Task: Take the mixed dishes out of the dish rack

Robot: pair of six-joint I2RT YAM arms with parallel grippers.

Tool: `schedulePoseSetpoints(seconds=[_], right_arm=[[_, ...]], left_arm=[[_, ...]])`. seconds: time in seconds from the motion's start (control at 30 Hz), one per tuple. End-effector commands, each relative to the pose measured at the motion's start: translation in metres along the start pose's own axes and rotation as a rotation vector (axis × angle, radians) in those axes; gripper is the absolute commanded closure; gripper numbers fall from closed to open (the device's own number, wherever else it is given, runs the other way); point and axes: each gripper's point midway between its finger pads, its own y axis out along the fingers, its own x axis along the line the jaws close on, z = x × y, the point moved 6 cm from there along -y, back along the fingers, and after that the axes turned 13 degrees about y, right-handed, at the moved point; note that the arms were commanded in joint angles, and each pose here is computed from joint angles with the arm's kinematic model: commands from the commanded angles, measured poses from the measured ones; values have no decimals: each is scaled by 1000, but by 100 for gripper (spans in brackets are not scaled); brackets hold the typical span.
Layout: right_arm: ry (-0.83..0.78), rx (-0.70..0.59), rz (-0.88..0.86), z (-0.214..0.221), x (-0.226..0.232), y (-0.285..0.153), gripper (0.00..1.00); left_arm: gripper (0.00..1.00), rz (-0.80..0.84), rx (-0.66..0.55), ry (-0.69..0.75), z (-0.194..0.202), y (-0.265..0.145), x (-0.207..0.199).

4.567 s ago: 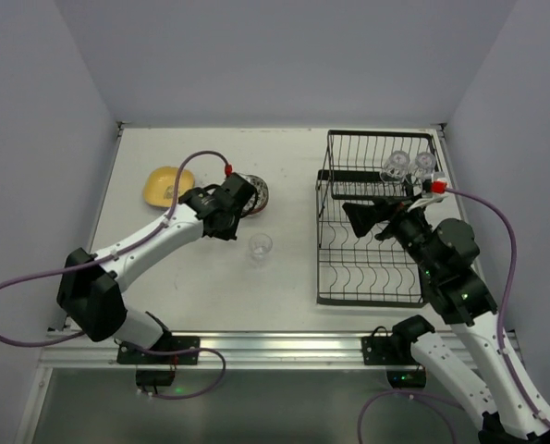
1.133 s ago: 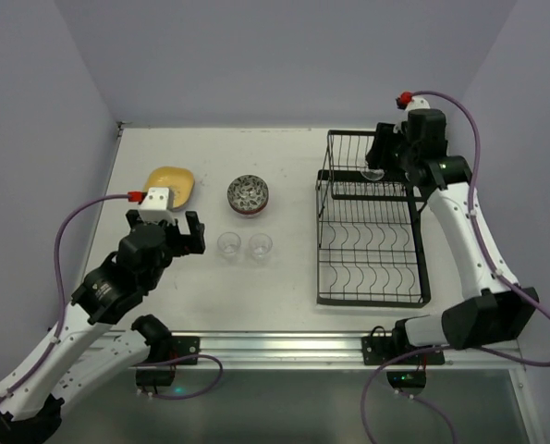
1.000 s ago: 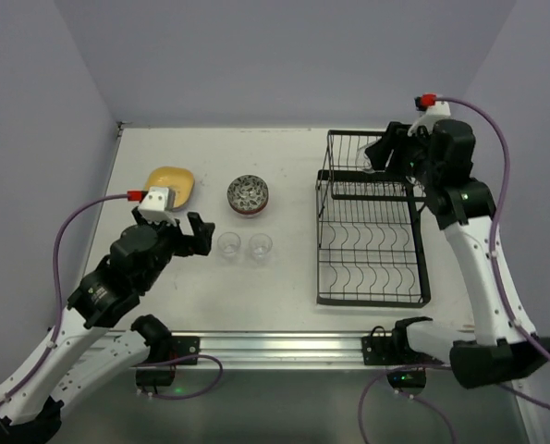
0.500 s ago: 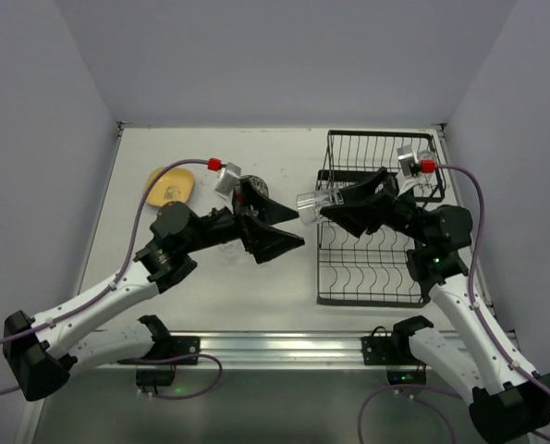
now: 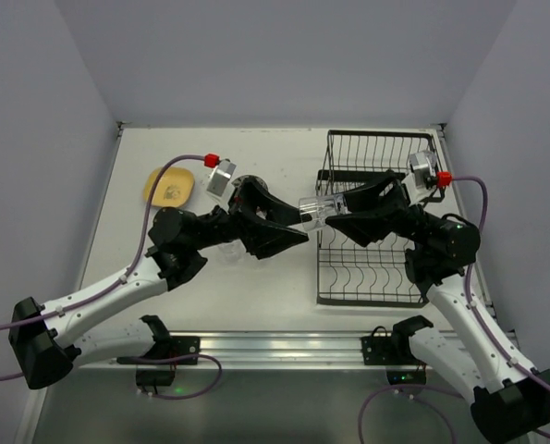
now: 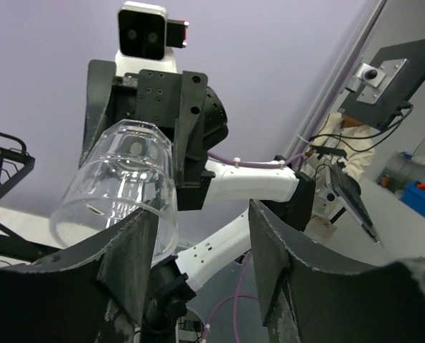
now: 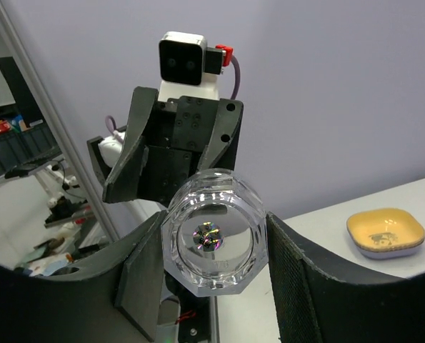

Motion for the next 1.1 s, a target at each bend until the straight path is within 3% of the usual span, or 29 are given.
schedulePoseSetpoints(seconds=[0.0, 0.03, 0.23, 0.3, 0.33, 0.37, 0.4, 0.43, 0.5, 0.53, 0.6, 0.63, 0.67, 0.7, 0.73, 0.8, 0.83, 0.87, 0.93, 1.07], right_arm=[[-40, -23, -73, -4, 8, 3, 100], [-41, -25, -75, -4, 8, 3, 100], [-38, -18, -109, 0, 7, 4, 100], [-44, -19, -112, 2, 6, 2, 100], [-49, -16, -112, 4, 6, 1, 94], [-63, -16, -113, 4, 6, 0, 78], [-62, -18, -108, 6, 6, -1, 53], [-73, -29, -98, 6, 6, -3, 2], [-64, -50, 4, 3, -9, -6, 1], [24, -98, 170, 2, -27, -11, 1], [-54, -193, 438, -16, -47, -21, 1], [-51, -251, 568, -23, -52, -31, 1], [-1, -325, 828, -20, -78, -55, 1], [-13, -363, 915, -27, -79, -63, 1], [-17, -366, 976, -25, -82, -70, 1], [-52, -331, 1007, -21, -81, -77, 1], [-50, -315, 1009, -18, -80, -78, 1], [-58, -299, 1006, -17, -79, -78, 1], [-50, -269, 1021, -14, -79, -79, 1], [-55, -218, 1030, -13, -78, -79, 1]], left_arm=[[45, 100, -81, 28, -23, 10, -16], [49, 107, -77, 20, -21, 11, -16], [95, 110, -85, 13, -19, 14, -17], [100, 94, -79, 9, -18, 14, -14], [100, 81, -85, 27, -21, 13, -14], [100, 49, -60, 19, -17, 13, -10], [100, -2, -68, 27, -21, 13, -6], [100, -65, -26, 50, -18, 9, -1], [100, -233, -30, 101, -34, 7, 12], [100, -360, 73, 130, -24, -5, 24], [100, -626, 85, 217, -46, -21, 44], [100, -772, 209, 211, -32, -42, 56], [100, -869, 240, 232, -34, -53, 62], [100, -1050, 260, 267, -39, -72, 74], [100, -1163, 363, 277, -35, -90, 79], [100, -1355, 439, 307, -39, -120, 94], [100, -1414, 558, 296, -30, -137, 101], [100, -1511, 596, 278, -35, -160, 117], [100, -1554, 770, 210, -18, -188, 136], [100, -1675, 936, 120, -3, -239, 160]])
